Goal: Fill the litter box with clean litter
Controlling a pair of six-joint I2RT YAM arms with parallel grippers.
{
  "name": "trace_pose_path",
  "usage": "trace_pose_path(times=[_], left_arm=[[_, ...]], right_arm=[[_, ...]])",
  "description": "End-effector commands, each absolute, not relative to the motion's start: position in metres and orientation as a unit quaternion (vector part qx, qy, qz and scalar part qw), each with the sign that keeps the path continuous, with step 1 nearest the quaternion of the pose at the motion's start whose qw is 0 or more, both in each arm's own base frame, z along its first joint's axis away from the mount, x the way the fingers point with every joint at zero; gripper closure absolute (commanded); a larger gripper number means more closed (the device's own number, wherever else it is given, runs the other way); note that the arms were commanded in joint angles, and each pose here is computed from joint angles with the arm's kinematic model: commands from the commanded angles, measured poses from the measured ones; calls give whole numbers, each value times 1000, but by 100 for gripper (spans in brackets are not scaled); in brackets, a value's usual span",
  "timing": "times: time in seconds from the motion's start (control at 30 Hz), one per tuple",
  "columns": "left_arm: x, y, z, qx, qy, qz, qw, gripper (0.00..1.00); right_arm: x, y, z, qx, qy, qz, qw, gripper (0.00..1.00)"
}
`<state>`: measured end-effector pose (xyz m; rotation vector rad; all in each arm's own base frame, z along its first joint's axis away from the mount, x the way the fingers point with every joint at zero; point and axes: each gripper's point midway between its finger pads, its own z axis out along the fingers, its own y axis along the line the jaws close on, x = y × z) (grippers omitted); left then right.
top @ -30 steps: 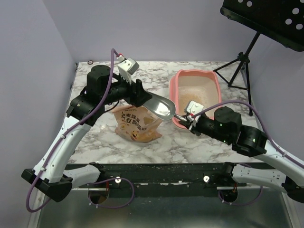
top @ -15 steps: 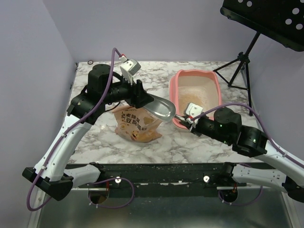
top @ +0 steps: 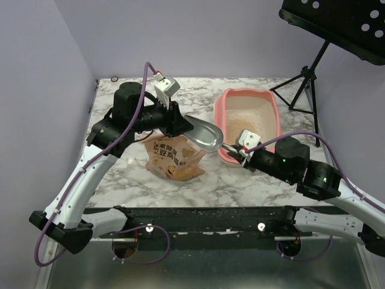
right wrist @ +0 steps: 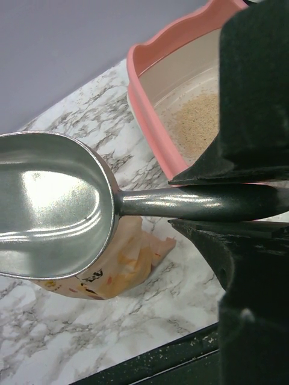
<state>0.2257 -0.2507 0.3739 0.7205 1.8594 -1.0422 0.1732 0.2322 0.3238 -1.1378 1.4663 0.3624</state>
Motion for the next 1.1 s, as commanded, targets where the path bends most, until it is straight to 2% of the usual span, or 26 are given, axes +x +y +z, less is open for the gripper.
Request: trace_pose_path(times=[0.0, 0.07, 0.17, 0.2, 0.27, 0.37, 0.43, 0.57, 0.8, 0.93, 1.07], left_arm=[[223, -255, 368, 291, 748, -434, 410, 80], [223, -255, 369, 293, 745, -435, 413, 97], [223, -254, 374, 294, 736, -435, 427, 100], [225, -252, 376, 288, 735, -430, 438, 100], [231, -244, 381, 271, 734, -408, 471, 100], [242, -225, 389, 242, 730, -362, 526, 100], [247, -211, 391, 228, 730, -331, 552, 100], [257, -182, 392, 197, 725, -293, 592, 100], [265, -168, 387, 160, 707, -335, 602, 100], [264, -174, 390, 153, 688, -384, 596, 100], [259, -178, 400, 149, 652, -432, 605, 100]], right_arm=[[171, 240, 349, -475, 599, 179, 619, 100], [170, 242, 348, -476, 598, 183, 619, 100], [175, 242, 348, -461, 605, 179, 623, 99], [177, 243, 349, -451, 611, 181, 625, 93], [186, 243, 349, -424, 628, 175, 629, 60], [197, 248, 347, -391, 657, 169, 622, 41], [205, 252, 349, -368, 671, 167, 621, 34], [224, 257, 367, -308, 692, 173, 630, 29], [273, 259, 392, -188, 738, 285, 582, 27], [282, 271, 407, -185, 713, 366, 568, 27], [283, 266, 391, -208, 698, 419, 543, 27]])
